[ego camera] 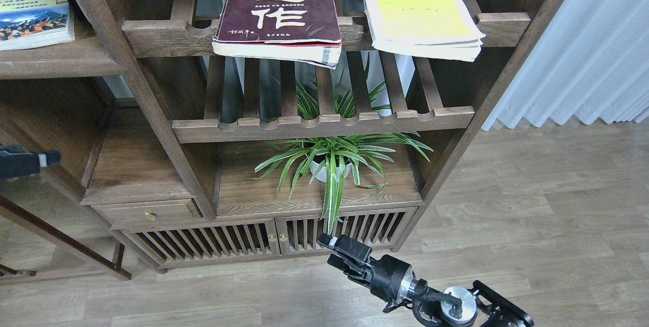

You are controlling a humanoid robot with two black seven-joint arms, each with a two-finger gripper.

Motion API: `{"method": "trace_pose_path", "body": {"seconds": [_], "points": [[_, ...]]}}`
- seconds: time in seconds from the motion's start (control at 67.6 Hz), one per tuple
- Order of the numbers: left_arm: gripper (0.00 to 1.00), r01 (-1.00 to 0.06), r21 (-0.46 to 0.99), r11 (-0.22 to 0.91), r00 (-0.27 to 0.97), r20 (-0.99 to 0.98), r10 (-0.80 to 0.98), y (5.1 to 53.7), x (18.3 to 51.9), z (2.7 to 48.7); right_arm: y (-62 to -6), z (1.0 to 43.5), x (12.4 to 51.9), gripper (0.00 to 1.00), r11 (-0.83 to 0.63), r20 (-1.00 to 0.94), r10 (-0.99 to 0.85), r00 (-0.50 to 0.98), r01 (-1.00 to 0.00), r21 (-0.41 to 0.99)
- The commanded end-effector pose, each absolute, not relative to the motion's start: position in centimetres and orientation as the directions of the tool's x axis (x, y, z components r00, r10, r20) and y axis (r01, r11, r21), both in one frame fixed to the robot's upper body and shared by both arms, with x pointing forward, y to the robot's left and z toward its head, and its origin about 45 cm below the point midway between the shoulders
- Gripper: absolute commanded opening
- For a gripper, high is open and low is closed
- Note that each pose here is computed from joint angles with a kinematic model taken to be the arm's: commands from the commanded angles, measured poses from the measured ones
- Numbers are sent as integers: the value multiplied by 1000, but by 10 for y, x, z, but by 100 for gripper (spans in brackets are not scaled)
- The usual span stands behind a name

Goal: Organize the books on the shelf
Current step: 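Place the small book on the upper edge shelf with the left gripper, then reach the right gripper up to the yellow book on the top shelf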

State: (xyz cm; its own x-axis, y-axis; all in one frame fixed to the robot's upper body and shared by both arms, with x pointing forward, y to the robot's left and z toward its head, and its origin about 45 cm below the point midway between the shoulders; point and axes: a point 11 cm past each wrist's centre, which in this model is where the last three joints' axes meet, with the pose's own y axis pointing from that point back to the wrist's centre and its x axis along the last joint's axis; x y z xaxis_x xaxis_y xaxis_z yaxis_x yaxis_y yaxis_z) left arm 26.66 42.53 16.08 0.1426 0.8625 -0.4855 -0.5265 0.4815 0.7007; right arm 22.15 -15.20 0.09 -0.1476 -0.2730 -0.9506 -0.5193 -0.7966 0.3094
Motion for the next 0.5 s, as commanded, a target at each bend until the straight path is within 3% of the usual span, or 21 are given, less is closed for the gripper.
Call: {"method": "trace_pose_path", "body": {"seconds": [0.0,0.044,0.178,0.488], "points": [[99,-486,694,531,47,-586,809,397,248,107,-155,6,231,100,-789,-954,-267,-134,-539,297],[99,-482,684,548,-29,-637,770,380,237,75,-157,11,240,100,-782,-957,-262,-121,-555,285],[99,-482,650,587,-118,-712,692,343,221,37,-160,21,256,100,-771,-964,-250,-94,-583,257],[99,-453,636,625,-247,-763,598,293,180,-13,-167,65,297,100,-734,-984,-177,20,-669,119]]}}
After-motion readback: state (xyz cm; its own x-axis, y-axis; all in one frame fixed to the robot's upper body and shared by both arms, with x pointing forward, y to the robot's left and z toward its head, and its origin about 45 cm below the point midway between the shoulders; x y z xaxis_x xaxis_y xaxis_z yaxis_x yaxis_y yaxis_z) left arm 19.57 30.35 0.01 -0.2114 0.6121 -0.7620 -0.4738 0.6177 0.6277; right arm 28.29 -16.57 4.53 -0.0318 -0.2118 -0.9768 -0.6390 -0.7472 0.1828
